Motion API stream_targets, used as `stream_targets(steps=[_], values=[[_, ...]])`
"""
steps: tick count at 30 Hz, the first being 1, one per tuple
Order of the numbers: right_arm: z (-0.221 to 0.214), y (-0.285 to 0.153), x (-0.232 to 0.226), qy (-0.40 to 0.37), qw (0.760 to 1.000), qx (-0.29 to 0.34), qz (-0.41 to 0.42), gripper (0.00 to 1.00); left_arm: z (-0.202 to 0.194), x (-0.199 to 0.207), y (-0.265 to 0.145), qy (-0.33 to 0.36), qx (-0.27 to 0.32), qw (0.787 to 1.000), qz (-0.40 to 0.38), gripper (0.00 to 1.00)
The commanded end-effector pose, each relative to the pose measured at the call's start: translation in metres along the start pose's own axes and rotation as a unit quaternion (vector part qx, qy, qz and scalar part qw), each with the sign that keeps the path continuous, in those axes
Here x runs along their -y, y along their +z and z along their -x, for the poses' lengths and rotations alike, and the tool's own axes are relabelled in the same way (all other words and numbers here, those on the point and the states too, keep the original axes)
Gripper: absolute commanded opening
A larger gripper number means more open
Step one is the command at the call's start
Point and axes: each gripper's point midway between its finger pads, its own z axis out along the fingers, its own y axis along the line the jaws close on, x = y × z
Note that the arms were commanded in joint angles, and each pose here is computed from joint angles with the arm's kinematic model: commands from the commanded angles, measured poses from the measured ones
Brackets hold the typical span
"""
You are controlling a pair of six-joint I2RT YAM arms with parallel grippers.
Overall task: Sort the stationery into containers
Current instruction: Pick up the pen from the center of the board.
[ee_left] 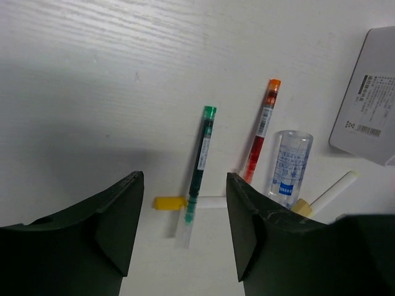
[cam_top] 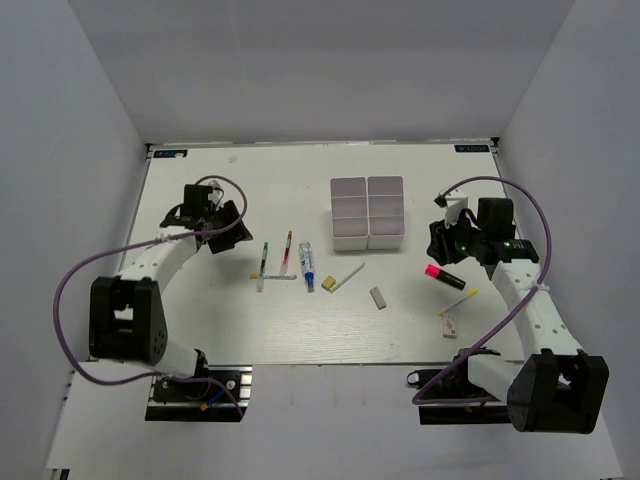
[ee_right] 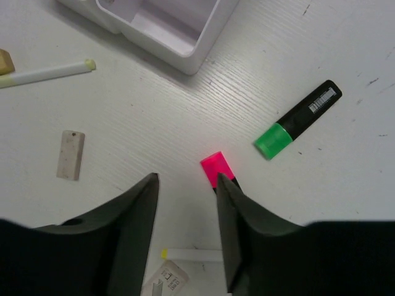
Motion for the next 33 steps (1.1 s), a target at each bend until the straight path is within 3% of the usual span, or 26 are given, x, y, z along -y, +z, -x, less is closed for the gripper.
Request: stream_targets(steps=[1, 7, 11, 21, 27, 32, 33], values=[[0.001, 0.001, -0.005, 0.009, 1.000, 0.009, 0.011, 0.51, 0.004, 0.016, 0.011, 0.042, -0.032, 0.998, -0.019, 0.66], [0.002, 0.004, -0.007, 0.017, 1.000, 0.009, 0.021, 0.51, 0.004, 0.040, 0.039, 0.079, -0.073, 0.994, -0.017, 0.66], [0.002, 0.005, -0.008, 0.024, 0.999, 0.006, 0.023, 0.51, -0.019, 0.039, 0.055, 0.102, -0.123, 0.987, 0.010, 0.65], [-0.003, 0.009, -0.009, 0.031, 0.999, 0.004, 0.025, 0.50, -0.046, 0.015, 0.061, 0.151, -0.159, 0.970, 0.102, 0.57], [-0.003, 0.010, -0.010, 0.031, 0.999, 0.001, 0.029, 0.50, -0.057, 0.004, 0.070, 0.163, -0.170, 0.963, 0.131, 0.38], [-0.004, 0.010, -0.010, 0.033, 0.999, -0.002, 0.033, 0.50, -0.062, 0.000, 0.074, 0.175, -0.173, 0.958, 0.146, 0.32], [-0.001, 0.009, -0.011, 0.030, 0.999, 0.003, 0.035, 0.50, -0.060, 0.002, 0.072, 0.175, -0.169, 0.959, 0.144, 0.27]])
